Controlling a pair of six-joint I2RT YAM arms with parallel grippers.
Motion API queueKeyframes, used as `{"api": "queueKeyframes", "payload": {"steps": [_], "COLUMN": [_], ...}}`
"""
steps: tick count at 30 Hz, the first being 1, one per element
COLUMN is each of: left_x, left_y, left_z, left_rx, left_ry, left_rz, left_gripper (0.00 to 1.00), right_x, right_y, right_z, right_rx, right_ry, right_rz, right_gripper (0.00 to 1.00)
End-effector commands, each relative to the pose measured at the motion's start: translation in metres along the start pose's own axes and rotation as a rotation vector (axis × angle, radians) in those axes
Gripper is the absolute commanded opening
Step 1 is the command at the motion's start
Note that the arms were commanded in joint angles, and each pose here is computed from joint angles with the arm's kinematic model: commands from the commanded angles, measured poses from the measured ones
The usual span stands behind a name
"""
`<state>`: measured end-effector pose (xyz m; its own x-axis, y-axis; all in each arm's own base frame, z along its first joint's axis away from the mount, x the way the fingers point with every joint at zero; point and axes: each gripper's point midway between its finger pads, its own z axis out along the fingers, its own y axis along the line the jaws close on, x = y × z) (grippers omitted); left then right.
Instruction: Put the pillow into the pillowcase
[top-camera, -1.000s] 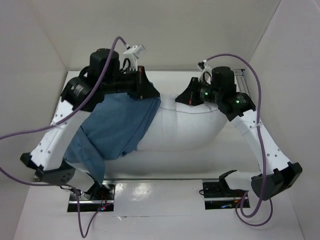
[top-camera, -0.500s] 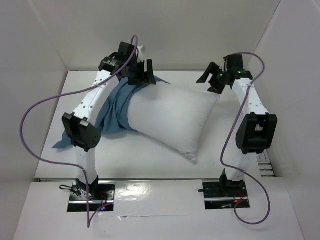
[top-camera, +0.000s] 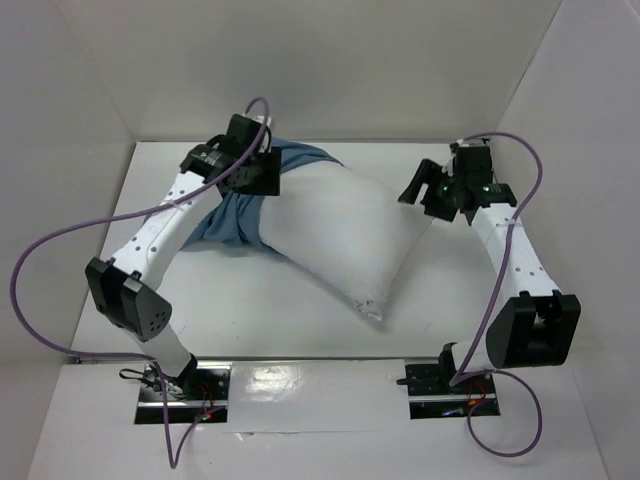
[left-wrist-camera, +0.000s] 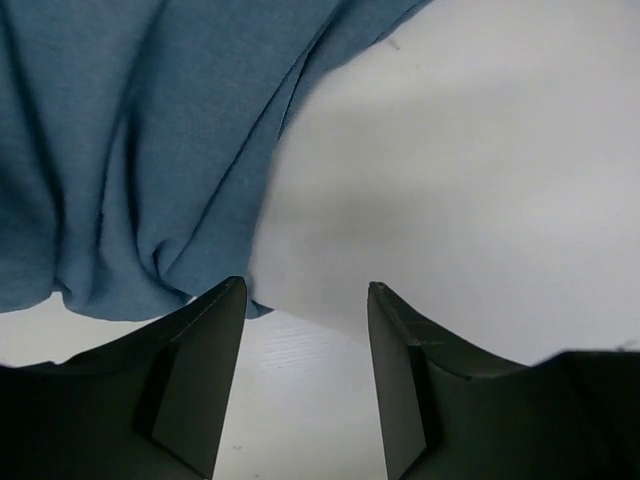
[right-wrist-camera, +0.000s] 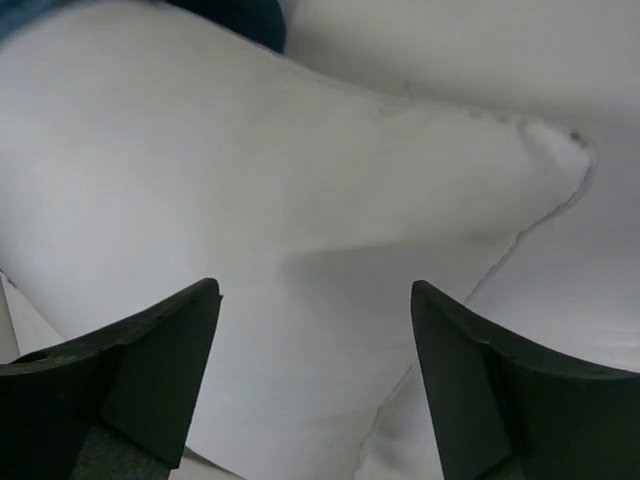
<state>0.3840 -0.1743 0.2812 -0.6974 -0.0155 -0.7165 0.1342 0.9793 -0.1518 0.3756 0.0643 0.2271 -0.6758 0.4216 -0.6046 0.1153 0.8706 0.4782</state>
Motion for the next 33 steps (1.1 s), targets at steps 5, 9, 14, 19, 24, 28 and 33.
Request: {"api": "queueKeyframes", "payload": {"steps": [5,9,14,19,24,28,33], "left_x": [0.010,0.017,0.032,0.030,0.032,0.028,-0.011], "left_y": [0.016,0.033,0.039,0.034,0.037,0.000,-0.157], "left_z": [0.029,0.040,0.062,0.080,0.087,0.081,-0.025], "left_rx": [-0.143,-0.241,-0.290,-0.286,-0.312,-0.140,0.506], "left_ry": [-0.001,0.005,0.049,0.067,0.086,0.109,0.042], "left_rz": [0.015,0.027,0.016,0.020,0.038,0.071,0.114], "left_gripper": [0.65,0.63,0.59,0.52,0.11,0.00,0.00], "right_x": [0.064,0.086,0.110,0.125,0.138,0.133,0.025], "right_y": [0.000,0.001,-0.001,0.003,0.016,0.054,0.151], "right_z": [-0.005,-0.004,0.000,0.008,0.024,0.036,0.001], "right_rx": [-0.061,-0.105,-0.130,-0.179,-0.245,-0.354,-0.545], "right_ry": [0.138,0.188,0.245,0.307,0.329,0.325,0.079], "right_rz": [-0.003,0.038,0.056,0.049,0.033,0.012,-0.058], "right_gripper": [0.92,0.94,0.95,0.95,0.88,0.18,0.00]}}
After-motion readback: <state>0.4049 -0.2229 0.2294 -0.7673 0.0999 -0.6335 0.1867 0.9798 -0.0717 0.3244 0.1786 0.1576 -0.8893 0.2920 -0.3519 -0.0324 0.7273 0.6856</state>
